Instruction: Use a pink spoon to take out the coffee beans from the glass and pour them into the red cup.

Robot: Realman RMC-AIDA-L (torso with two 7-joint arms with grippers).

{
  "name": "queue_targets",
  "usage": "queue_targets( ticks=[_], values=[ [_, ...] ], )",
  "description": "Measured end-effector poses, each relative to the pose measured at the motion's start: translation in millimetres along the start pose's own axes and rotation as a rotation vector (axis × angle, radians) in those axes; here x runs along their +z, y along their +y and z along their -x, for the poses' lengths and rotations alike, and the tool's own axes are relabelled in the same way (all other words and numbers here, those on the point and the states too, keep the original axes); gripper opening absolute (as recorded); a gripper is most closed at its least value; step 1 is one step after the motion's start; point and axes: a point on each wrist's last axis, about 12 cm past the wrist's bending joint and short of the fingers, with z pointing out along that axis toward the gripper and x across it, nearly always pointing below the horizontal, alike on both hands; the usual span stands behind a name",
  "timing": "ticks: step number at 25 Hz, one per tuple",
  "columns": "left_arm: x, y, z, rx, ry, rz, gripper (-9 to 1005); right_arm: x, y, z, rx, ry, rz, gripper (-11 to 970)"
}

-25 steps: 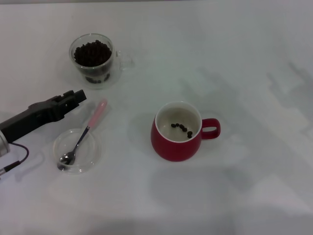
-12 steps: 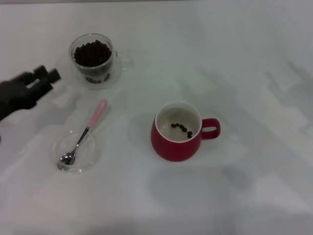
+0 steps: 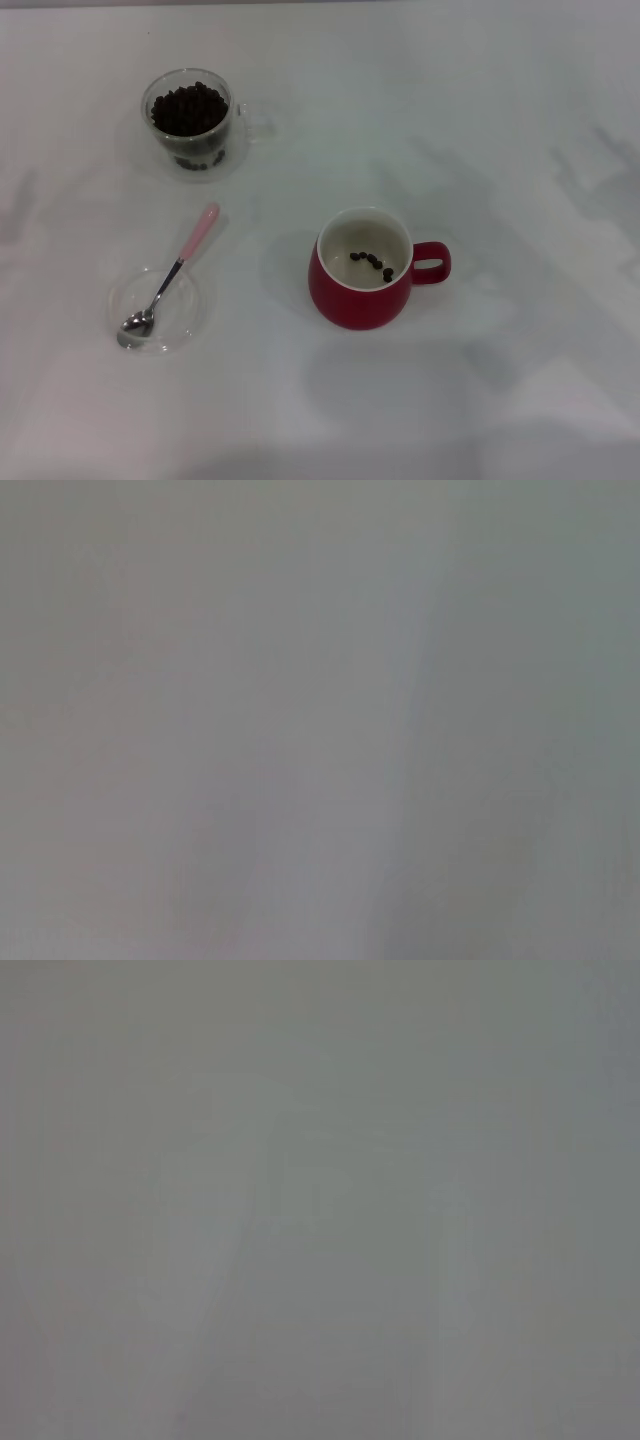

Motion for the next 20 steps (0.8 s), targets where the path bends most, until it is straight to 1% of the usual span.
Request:
queue_targets(
  ticks=[1, 2, 6, 9, 12, 17, 20],
  values=[
    [-8.5, 5.4, 0.0, 0.013, -0.018, 0.051, 446, -1.2, -0.4, -0.2, -0.001, 0.005, -0.004, 659],
    [-10.7, 6.8, 0.1, 0.017, -0.024, 0.064, 446, -2.0, -0.5, -0.4, -0.001, 0.008, -0.006, 659],
    [-34.1, 20.9, 1.5, 0.059, -0.091, 0.221, 446, -9.8, -0.5, 0.2, -0.005, 0.022, -0.018, 655],
    [-44.4, 26.8, 2.2, 0.091, -0.133, 0.308, 446, -15.2, 0.0, 0.7, -0.011, 0.030, -0.028, 653],
    [-49.2, 30.4, 4.0, 0.107, -0.160, 0.357, 446, -19.3, 0.6, 1.1, -0.010, 0.036, -0.035, 653],
    [-50.9, 31.9, 4.0, 0.150, -0.169, 0.390, 447, -24.1, 2.7, 1.5, 0.003, 0.043, -0.034, 653],
    [-48.4, 31.1, 0.8, 0.170, -0.162, 0.406, 447, -28.1, 4.6, 1.2, 0.009, 0.055, -0.033, 653]
  ],
)
